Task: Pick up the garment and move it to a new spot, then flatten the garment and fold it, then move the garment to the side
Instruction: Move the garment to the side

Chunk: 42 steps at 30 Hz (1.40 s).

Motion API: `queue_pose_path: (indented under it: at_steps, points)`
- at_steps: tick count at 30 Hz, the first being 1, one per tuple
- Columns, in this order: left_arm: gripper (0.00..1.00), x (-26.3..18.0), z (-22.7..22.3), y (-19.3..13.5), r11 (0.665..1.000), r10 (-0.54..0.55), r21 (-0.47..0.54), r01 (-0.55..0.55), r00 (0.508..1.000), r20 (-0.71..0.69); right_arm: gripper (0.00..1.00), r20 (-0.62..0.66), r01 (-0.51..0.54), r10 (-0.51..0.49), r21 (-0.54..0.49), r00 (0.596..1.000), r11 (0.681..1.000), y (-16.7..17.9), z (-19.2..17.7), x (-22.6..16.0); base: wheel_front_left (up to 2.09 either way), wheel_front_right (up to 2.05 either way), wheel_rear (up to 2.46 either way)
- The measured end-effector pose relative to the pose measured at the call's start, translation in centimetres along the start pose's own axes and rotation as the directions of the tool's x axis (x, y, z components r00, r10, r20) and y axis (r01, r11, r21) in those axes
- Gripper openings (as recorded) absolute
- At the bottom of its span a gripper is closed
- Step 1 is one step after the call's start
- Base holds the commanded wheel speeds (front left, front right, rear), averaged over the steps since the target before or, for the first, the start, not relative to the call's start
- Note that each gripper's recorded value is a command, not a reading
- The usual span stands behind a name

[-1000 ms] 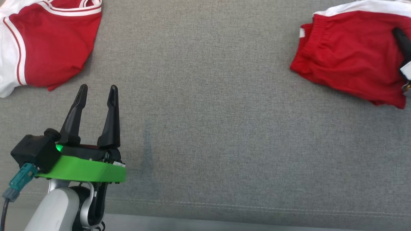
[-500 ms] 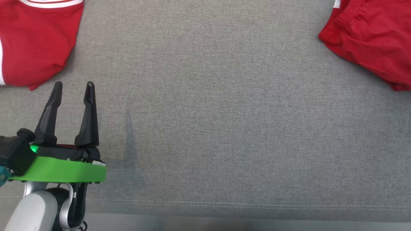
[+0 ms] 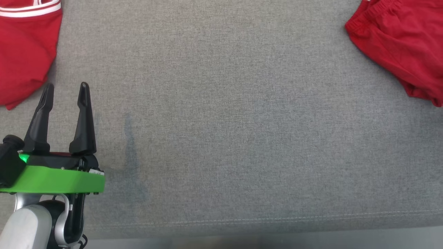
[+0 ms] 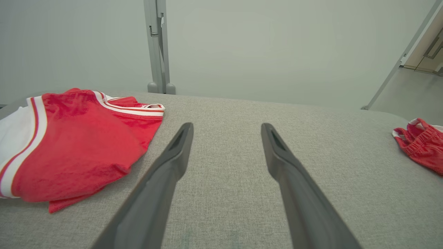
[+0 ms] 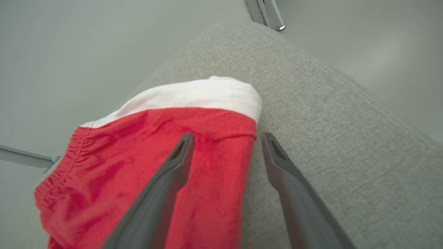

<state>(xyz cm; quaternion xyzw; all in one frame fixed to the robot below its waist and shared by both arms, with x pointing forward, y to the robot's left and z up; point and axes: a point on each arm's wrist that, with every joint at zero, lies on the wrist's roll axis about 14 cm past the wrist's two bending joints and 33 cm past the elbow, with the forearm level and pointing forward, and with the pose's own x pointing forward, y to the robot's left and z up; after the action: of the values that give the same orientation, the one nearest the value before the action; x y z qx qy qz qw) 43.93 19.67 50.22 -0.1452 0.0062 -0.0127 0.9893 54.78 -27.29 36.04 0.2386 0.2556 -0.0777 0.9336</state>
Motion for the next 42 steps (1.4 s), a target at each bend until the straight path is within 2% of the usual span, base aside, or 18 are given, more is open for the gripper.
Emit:
queue_pose_path:
  at_steps: [8,11,14,18,20,27,30,35,40,42]
  points:
    - [1.00,0.0,0.6,-0.9,0.999,-0.008,-0.031,0.009,1.000,0.023,1.00,-0.018,0.079,-0.081,-0.072,0.997,0.994,-3.3,-1.7,-2.2,0.00,0.00,0.00]
    - [1.00,-0.2,1.2,-1.2,0.999,-0.006,-0.046,0.008,0.999,0.047,1.00,0.025,0.076,-0.074,-0.099,0.997,0.992,-3.5,-1.2,-3.0,0.00,0.00,0.00]
    - [1.00,-0.4,1.7,-1.1,0.999,0.003,-0.048,0.000,0.998,0.067,1.00,0.137,0.039,-0.026,-0.094,0.990,0.995,-2.3,1.3,-3.6,0.00,0.00,0.00]
    - [1.00,-0.9,2.4,-0.8,0.999,0.019,-0.049,-0.014,0.995,0.095,1.00,0.260,-0.004,0.057,-0.201,0.964,0.980,-0.8,4.1,-5.0,0.00,0.00,0.00]
    - [1.00,-1.4,2.3,-0.6,0.999,0.028,-0.049,-0.024,0.996,0.090,1.00,0.270,-0.026,0.095,-0.249,0.958,0.968,0.1,4.4,-5.7,0.00,0.00,0.00]
    - [1.00,-3.8,1.4,0.3,0.997,0.066,-0.044,-0.063,0.996,0.059,1.00,0.262,-0.125,0.242,-0.393,0.934,0.911,4.7,3.8,-8.5,0.00,0.00,0.00]
    - [1.00,-4.6,1.2,0.3,0.997,0.069,-0.043,-0.067,0.996,0.048,1.00,0.261,-0.172,0.295,-0.409,0.919,0.896,7.0,2.6,-10.0,0.00,0.00,0.00]
    - [1.00,-6.6,-0.1,0.5,0.996,0.082,-0.042,-0.081,0.997,0.010,1.00,0.308,-0.240,0.389,-0.425,0.868,0.873,11.3,2.2,-13.1,0.00,0.00,0.00]
    - [1.00,-7.8,-1.6,0.5,0.997,0.078,-0.025,-0.079,0.996,-0.041,1.00,0.328,-0.240,0.387,-0.409,0.862,0.881,11.6,0.5,-15.9,0.00,0.00,0.00]
    - [1.00,-8.0,-2.0,0.3,0.997,0.070,-0.019,-0.071,0.996,-0.050,1.00,0.323,-0.235,0.389,-0.424,0.863,0.875,11.3,-0.3,-16.9,0.00,0.00,0.00]
